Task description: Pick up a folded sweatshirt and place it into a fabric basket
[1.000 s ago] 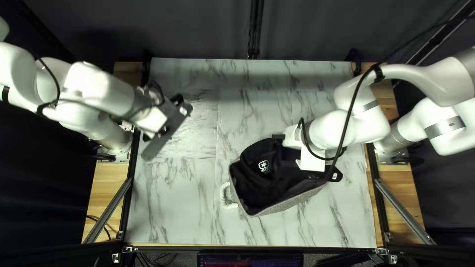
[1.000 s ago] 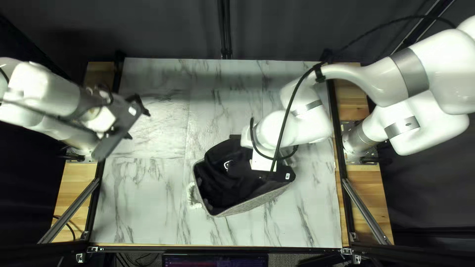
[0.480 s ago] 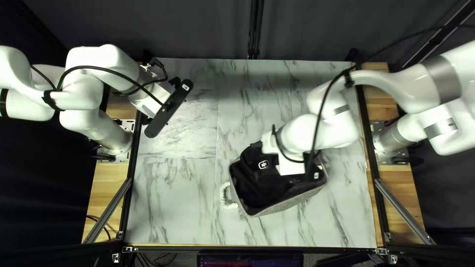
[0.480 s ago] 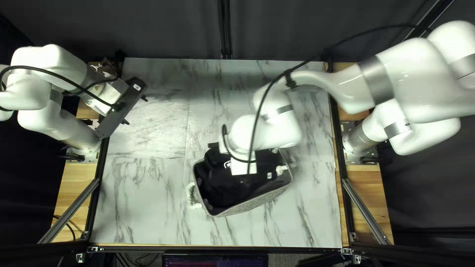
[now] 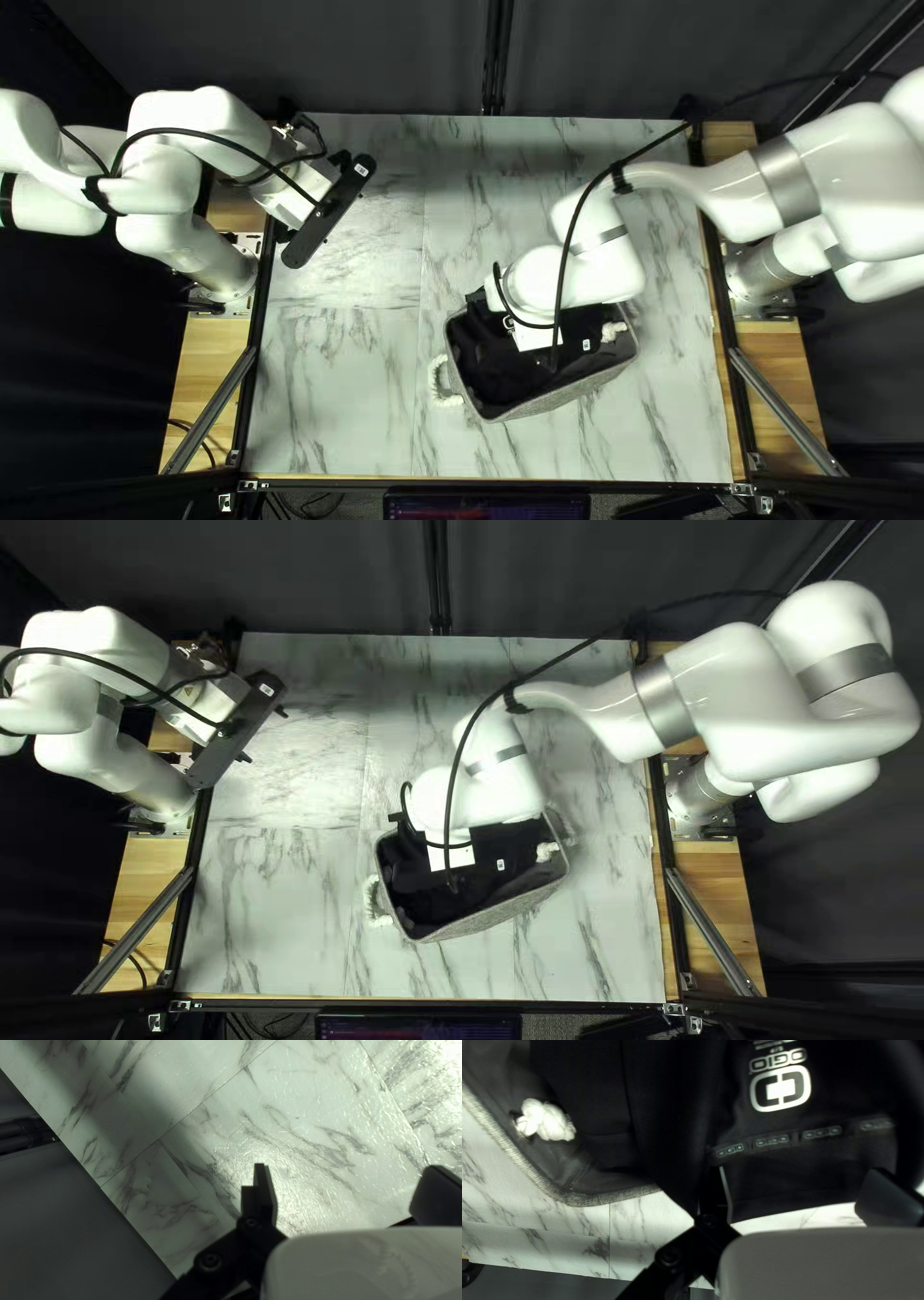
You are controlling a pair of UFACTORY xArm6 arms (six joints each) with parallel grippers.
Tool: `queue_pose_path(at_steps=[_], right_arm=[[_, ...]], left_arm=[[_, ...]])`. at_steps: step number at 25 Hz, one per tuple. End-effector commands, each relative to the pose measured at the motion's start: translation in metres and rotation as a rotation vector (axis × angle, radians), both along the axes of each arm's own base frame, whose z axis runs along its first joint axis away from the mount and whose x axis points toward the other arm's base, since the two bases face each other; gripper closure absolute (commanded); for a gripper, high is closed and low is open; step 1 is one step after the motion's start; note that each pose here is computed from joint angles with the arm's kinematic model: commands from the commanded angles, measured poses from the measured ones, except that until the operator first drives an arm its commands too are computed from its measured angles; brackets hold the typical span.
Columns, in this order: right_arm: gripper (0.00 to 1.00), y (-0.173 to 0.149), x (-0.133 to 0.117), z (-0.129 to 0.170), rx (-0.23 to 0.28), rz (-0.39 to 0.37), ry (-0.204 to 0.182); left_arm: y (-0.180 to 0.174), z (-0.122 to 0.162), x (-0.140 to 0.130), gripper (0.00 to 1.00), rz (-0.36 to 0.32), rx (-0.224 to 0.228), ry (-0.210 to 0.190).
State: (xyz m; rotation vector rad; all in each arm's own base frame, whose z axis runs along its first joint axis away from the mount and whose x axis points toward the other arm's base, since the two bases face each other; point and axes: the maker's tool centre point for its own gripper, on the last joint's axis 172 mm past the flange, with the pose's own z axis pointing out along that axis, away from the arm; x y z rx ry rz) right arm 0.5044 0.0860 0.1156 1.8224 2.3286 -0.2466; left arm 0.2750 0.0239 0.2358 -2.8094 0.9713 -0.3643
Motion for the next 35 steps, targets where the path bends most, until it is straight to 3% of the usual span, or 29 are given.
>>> queue_pose_path(at_steps=[1,10,19,27,31,35], right_arm=[[0.0,0.008,-0.006,-0.004,0.009,0.008,0.0],[0.0,0.033,-0.008,-0.032,0.041,0.017,-0.004],[0.0,0.075,-0.017,-0.027,0.063,0.018,0.015],[0.0,0.086,-0.029,-0.047,0.105,-0.016,0.031],[0.0,0.069,-0.029,-0.028,0.081,-0.033,0.004],[0.0,0.045,-0.03,0.015,0.022,-0.039,-0.038]], left_arm=[[0.0,0.0,0.0,0.0,0.0,0.0,0.0],[0.0,0.0,0.0,0.0,0.0,0.0,0.0],[0.0,0.0,0.0,0.0,0.0,0.0,0.0],[0.0,0.0,0.0,0.0,0.0,0.0,0.0],[0.0,0.0,0.0,0.0,0.0,0.0,0.0],[0.0,0.0,0.0,0.0,0.0,0.0,0.0]])
